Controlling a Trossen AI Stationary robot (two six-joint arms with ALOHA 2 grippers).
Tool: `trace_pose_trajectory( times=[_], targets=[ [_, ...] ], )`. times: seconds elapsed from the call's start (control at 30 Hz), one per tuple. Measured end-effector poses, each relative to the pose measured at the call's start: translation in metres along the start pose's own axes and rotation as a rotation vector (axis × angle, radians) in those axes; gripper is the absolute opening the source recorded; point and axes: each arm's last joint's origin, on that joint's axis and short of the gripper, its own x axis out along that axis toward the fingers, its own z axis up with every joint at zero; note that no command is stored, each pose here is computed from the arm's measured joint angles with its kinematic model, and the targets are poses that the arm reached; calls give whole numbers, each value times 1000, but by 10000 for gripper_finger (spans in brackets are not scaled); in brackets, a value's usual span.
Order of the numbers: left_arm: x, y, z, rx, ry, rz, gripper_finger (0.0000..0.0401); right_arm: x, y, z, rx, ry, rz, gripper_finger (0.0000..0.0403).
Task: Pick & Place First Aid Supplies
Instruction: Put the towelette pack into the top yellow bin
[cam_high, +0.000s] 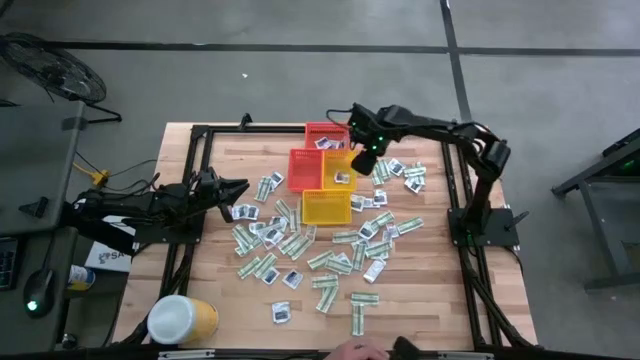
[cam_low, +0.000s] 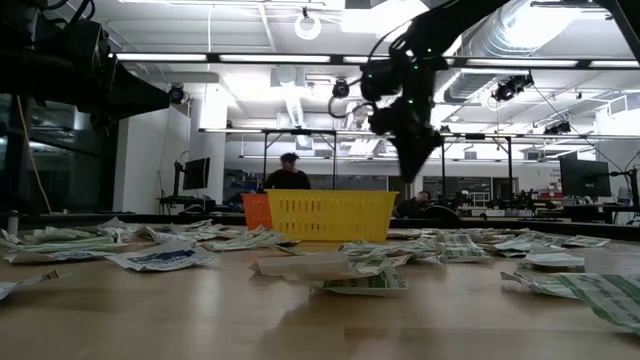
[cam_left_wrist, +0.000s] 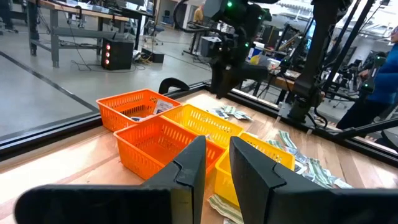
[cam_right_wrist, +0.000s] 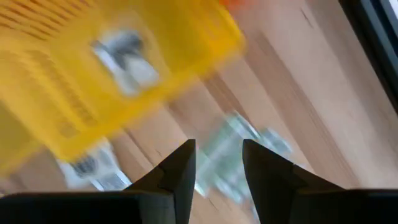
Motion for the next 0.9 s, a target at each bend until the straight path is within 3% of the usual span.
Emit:
trace_pose_trajectory(
  times=[0.27, 0.57, 0.9],
  targets=[
    [0, 0, 0, 0, 0, 0, 73, 8, -35, -21, 184, 150, -66, 126],
    [0, 0, 0, 0, 0, 0, 73, 34, -61, -47, 201, 223, -69, 126],
    [0, 0, 0, 0, 0, 0, 73, 51, -84, -57, 219, 184, -33, 126]
  ],
)
